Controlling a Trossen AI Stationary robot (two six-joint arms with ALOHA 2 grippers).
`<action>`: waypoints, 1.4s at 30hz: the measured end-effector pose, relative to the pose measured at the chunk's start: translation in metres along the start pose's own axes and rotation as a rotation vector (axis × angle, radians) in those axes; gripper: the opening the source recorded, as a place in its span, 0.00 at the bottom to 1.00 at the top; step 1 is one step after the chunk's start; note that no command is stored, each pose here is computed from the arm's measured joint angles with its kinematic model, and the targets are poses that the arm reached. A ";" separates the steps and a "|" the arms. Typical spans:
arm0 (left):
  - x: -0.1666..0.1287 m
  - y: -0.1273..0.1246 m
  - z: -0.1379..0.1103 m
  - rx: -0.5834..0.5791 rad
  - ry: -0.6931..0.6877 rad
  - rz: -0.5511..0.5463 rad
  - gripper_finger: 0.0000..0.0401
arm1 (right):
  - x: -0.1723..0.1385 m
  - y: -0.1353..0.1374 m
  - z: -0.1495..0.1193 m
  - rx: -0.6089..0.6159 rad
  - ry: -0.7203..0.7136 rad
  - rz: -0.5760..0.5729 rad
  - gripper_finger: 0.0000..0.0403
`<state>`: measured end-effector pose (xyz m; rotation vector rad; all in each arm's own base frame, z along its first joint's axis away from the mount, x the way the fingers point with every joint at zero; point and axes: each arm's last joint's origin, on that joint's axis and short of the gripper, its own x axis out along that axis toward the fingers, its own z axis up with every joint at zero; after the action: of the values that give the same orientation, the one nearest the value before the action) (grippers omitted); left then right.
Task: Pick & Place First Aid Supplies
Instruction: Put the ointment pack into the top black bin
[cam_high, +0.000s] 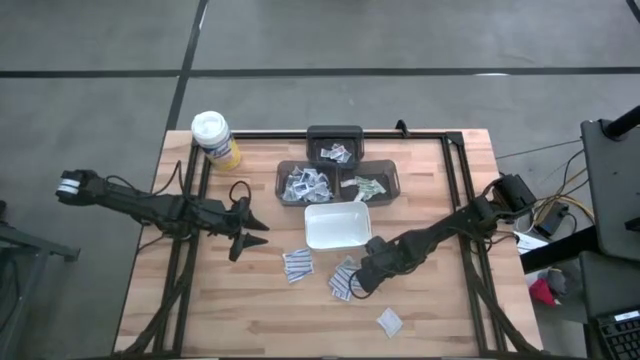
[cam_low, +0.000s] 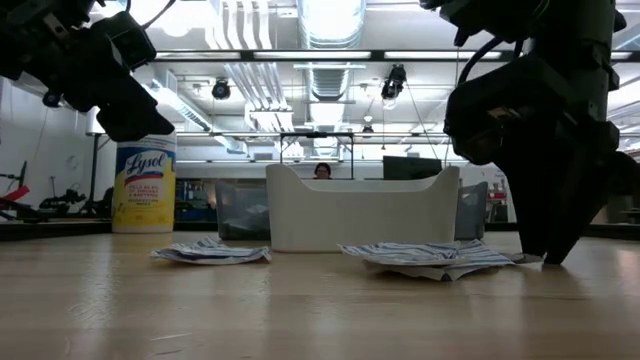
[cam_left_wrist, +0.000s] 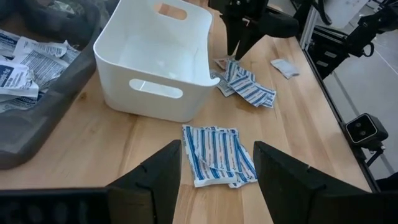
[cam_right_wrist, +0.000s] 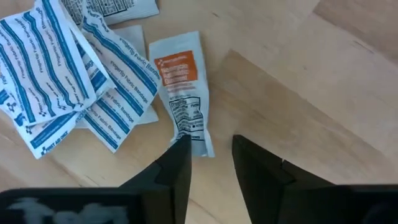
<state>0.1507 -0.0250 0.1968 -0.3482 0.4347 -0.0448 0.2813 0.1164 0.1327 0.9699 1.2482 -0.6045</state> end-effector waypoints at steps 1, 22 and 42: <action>0.000 0.000 0.000 0.000 0.000 0.000 0.49 | -0.001 0.000 0.000 0.000 -0.004 -0.001 0.28; 0.000 0.000 0.000 0.004 -0.001 0.001 0.49 | -0.001 -0.006 -0.006 0.063 -0.041 -0.067 0.03; 0.000 0.000 0.000 0.010 -0.001 0.001 0.49 | -0.034 -0.026 -0.028 0.063 0.005 -0.205 0.02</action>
<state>0.1506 -0.0249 0.1969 -0.3379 0.4338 -0.0464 0.2375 0.1236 0.1572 0.9021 1.3501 -0.8061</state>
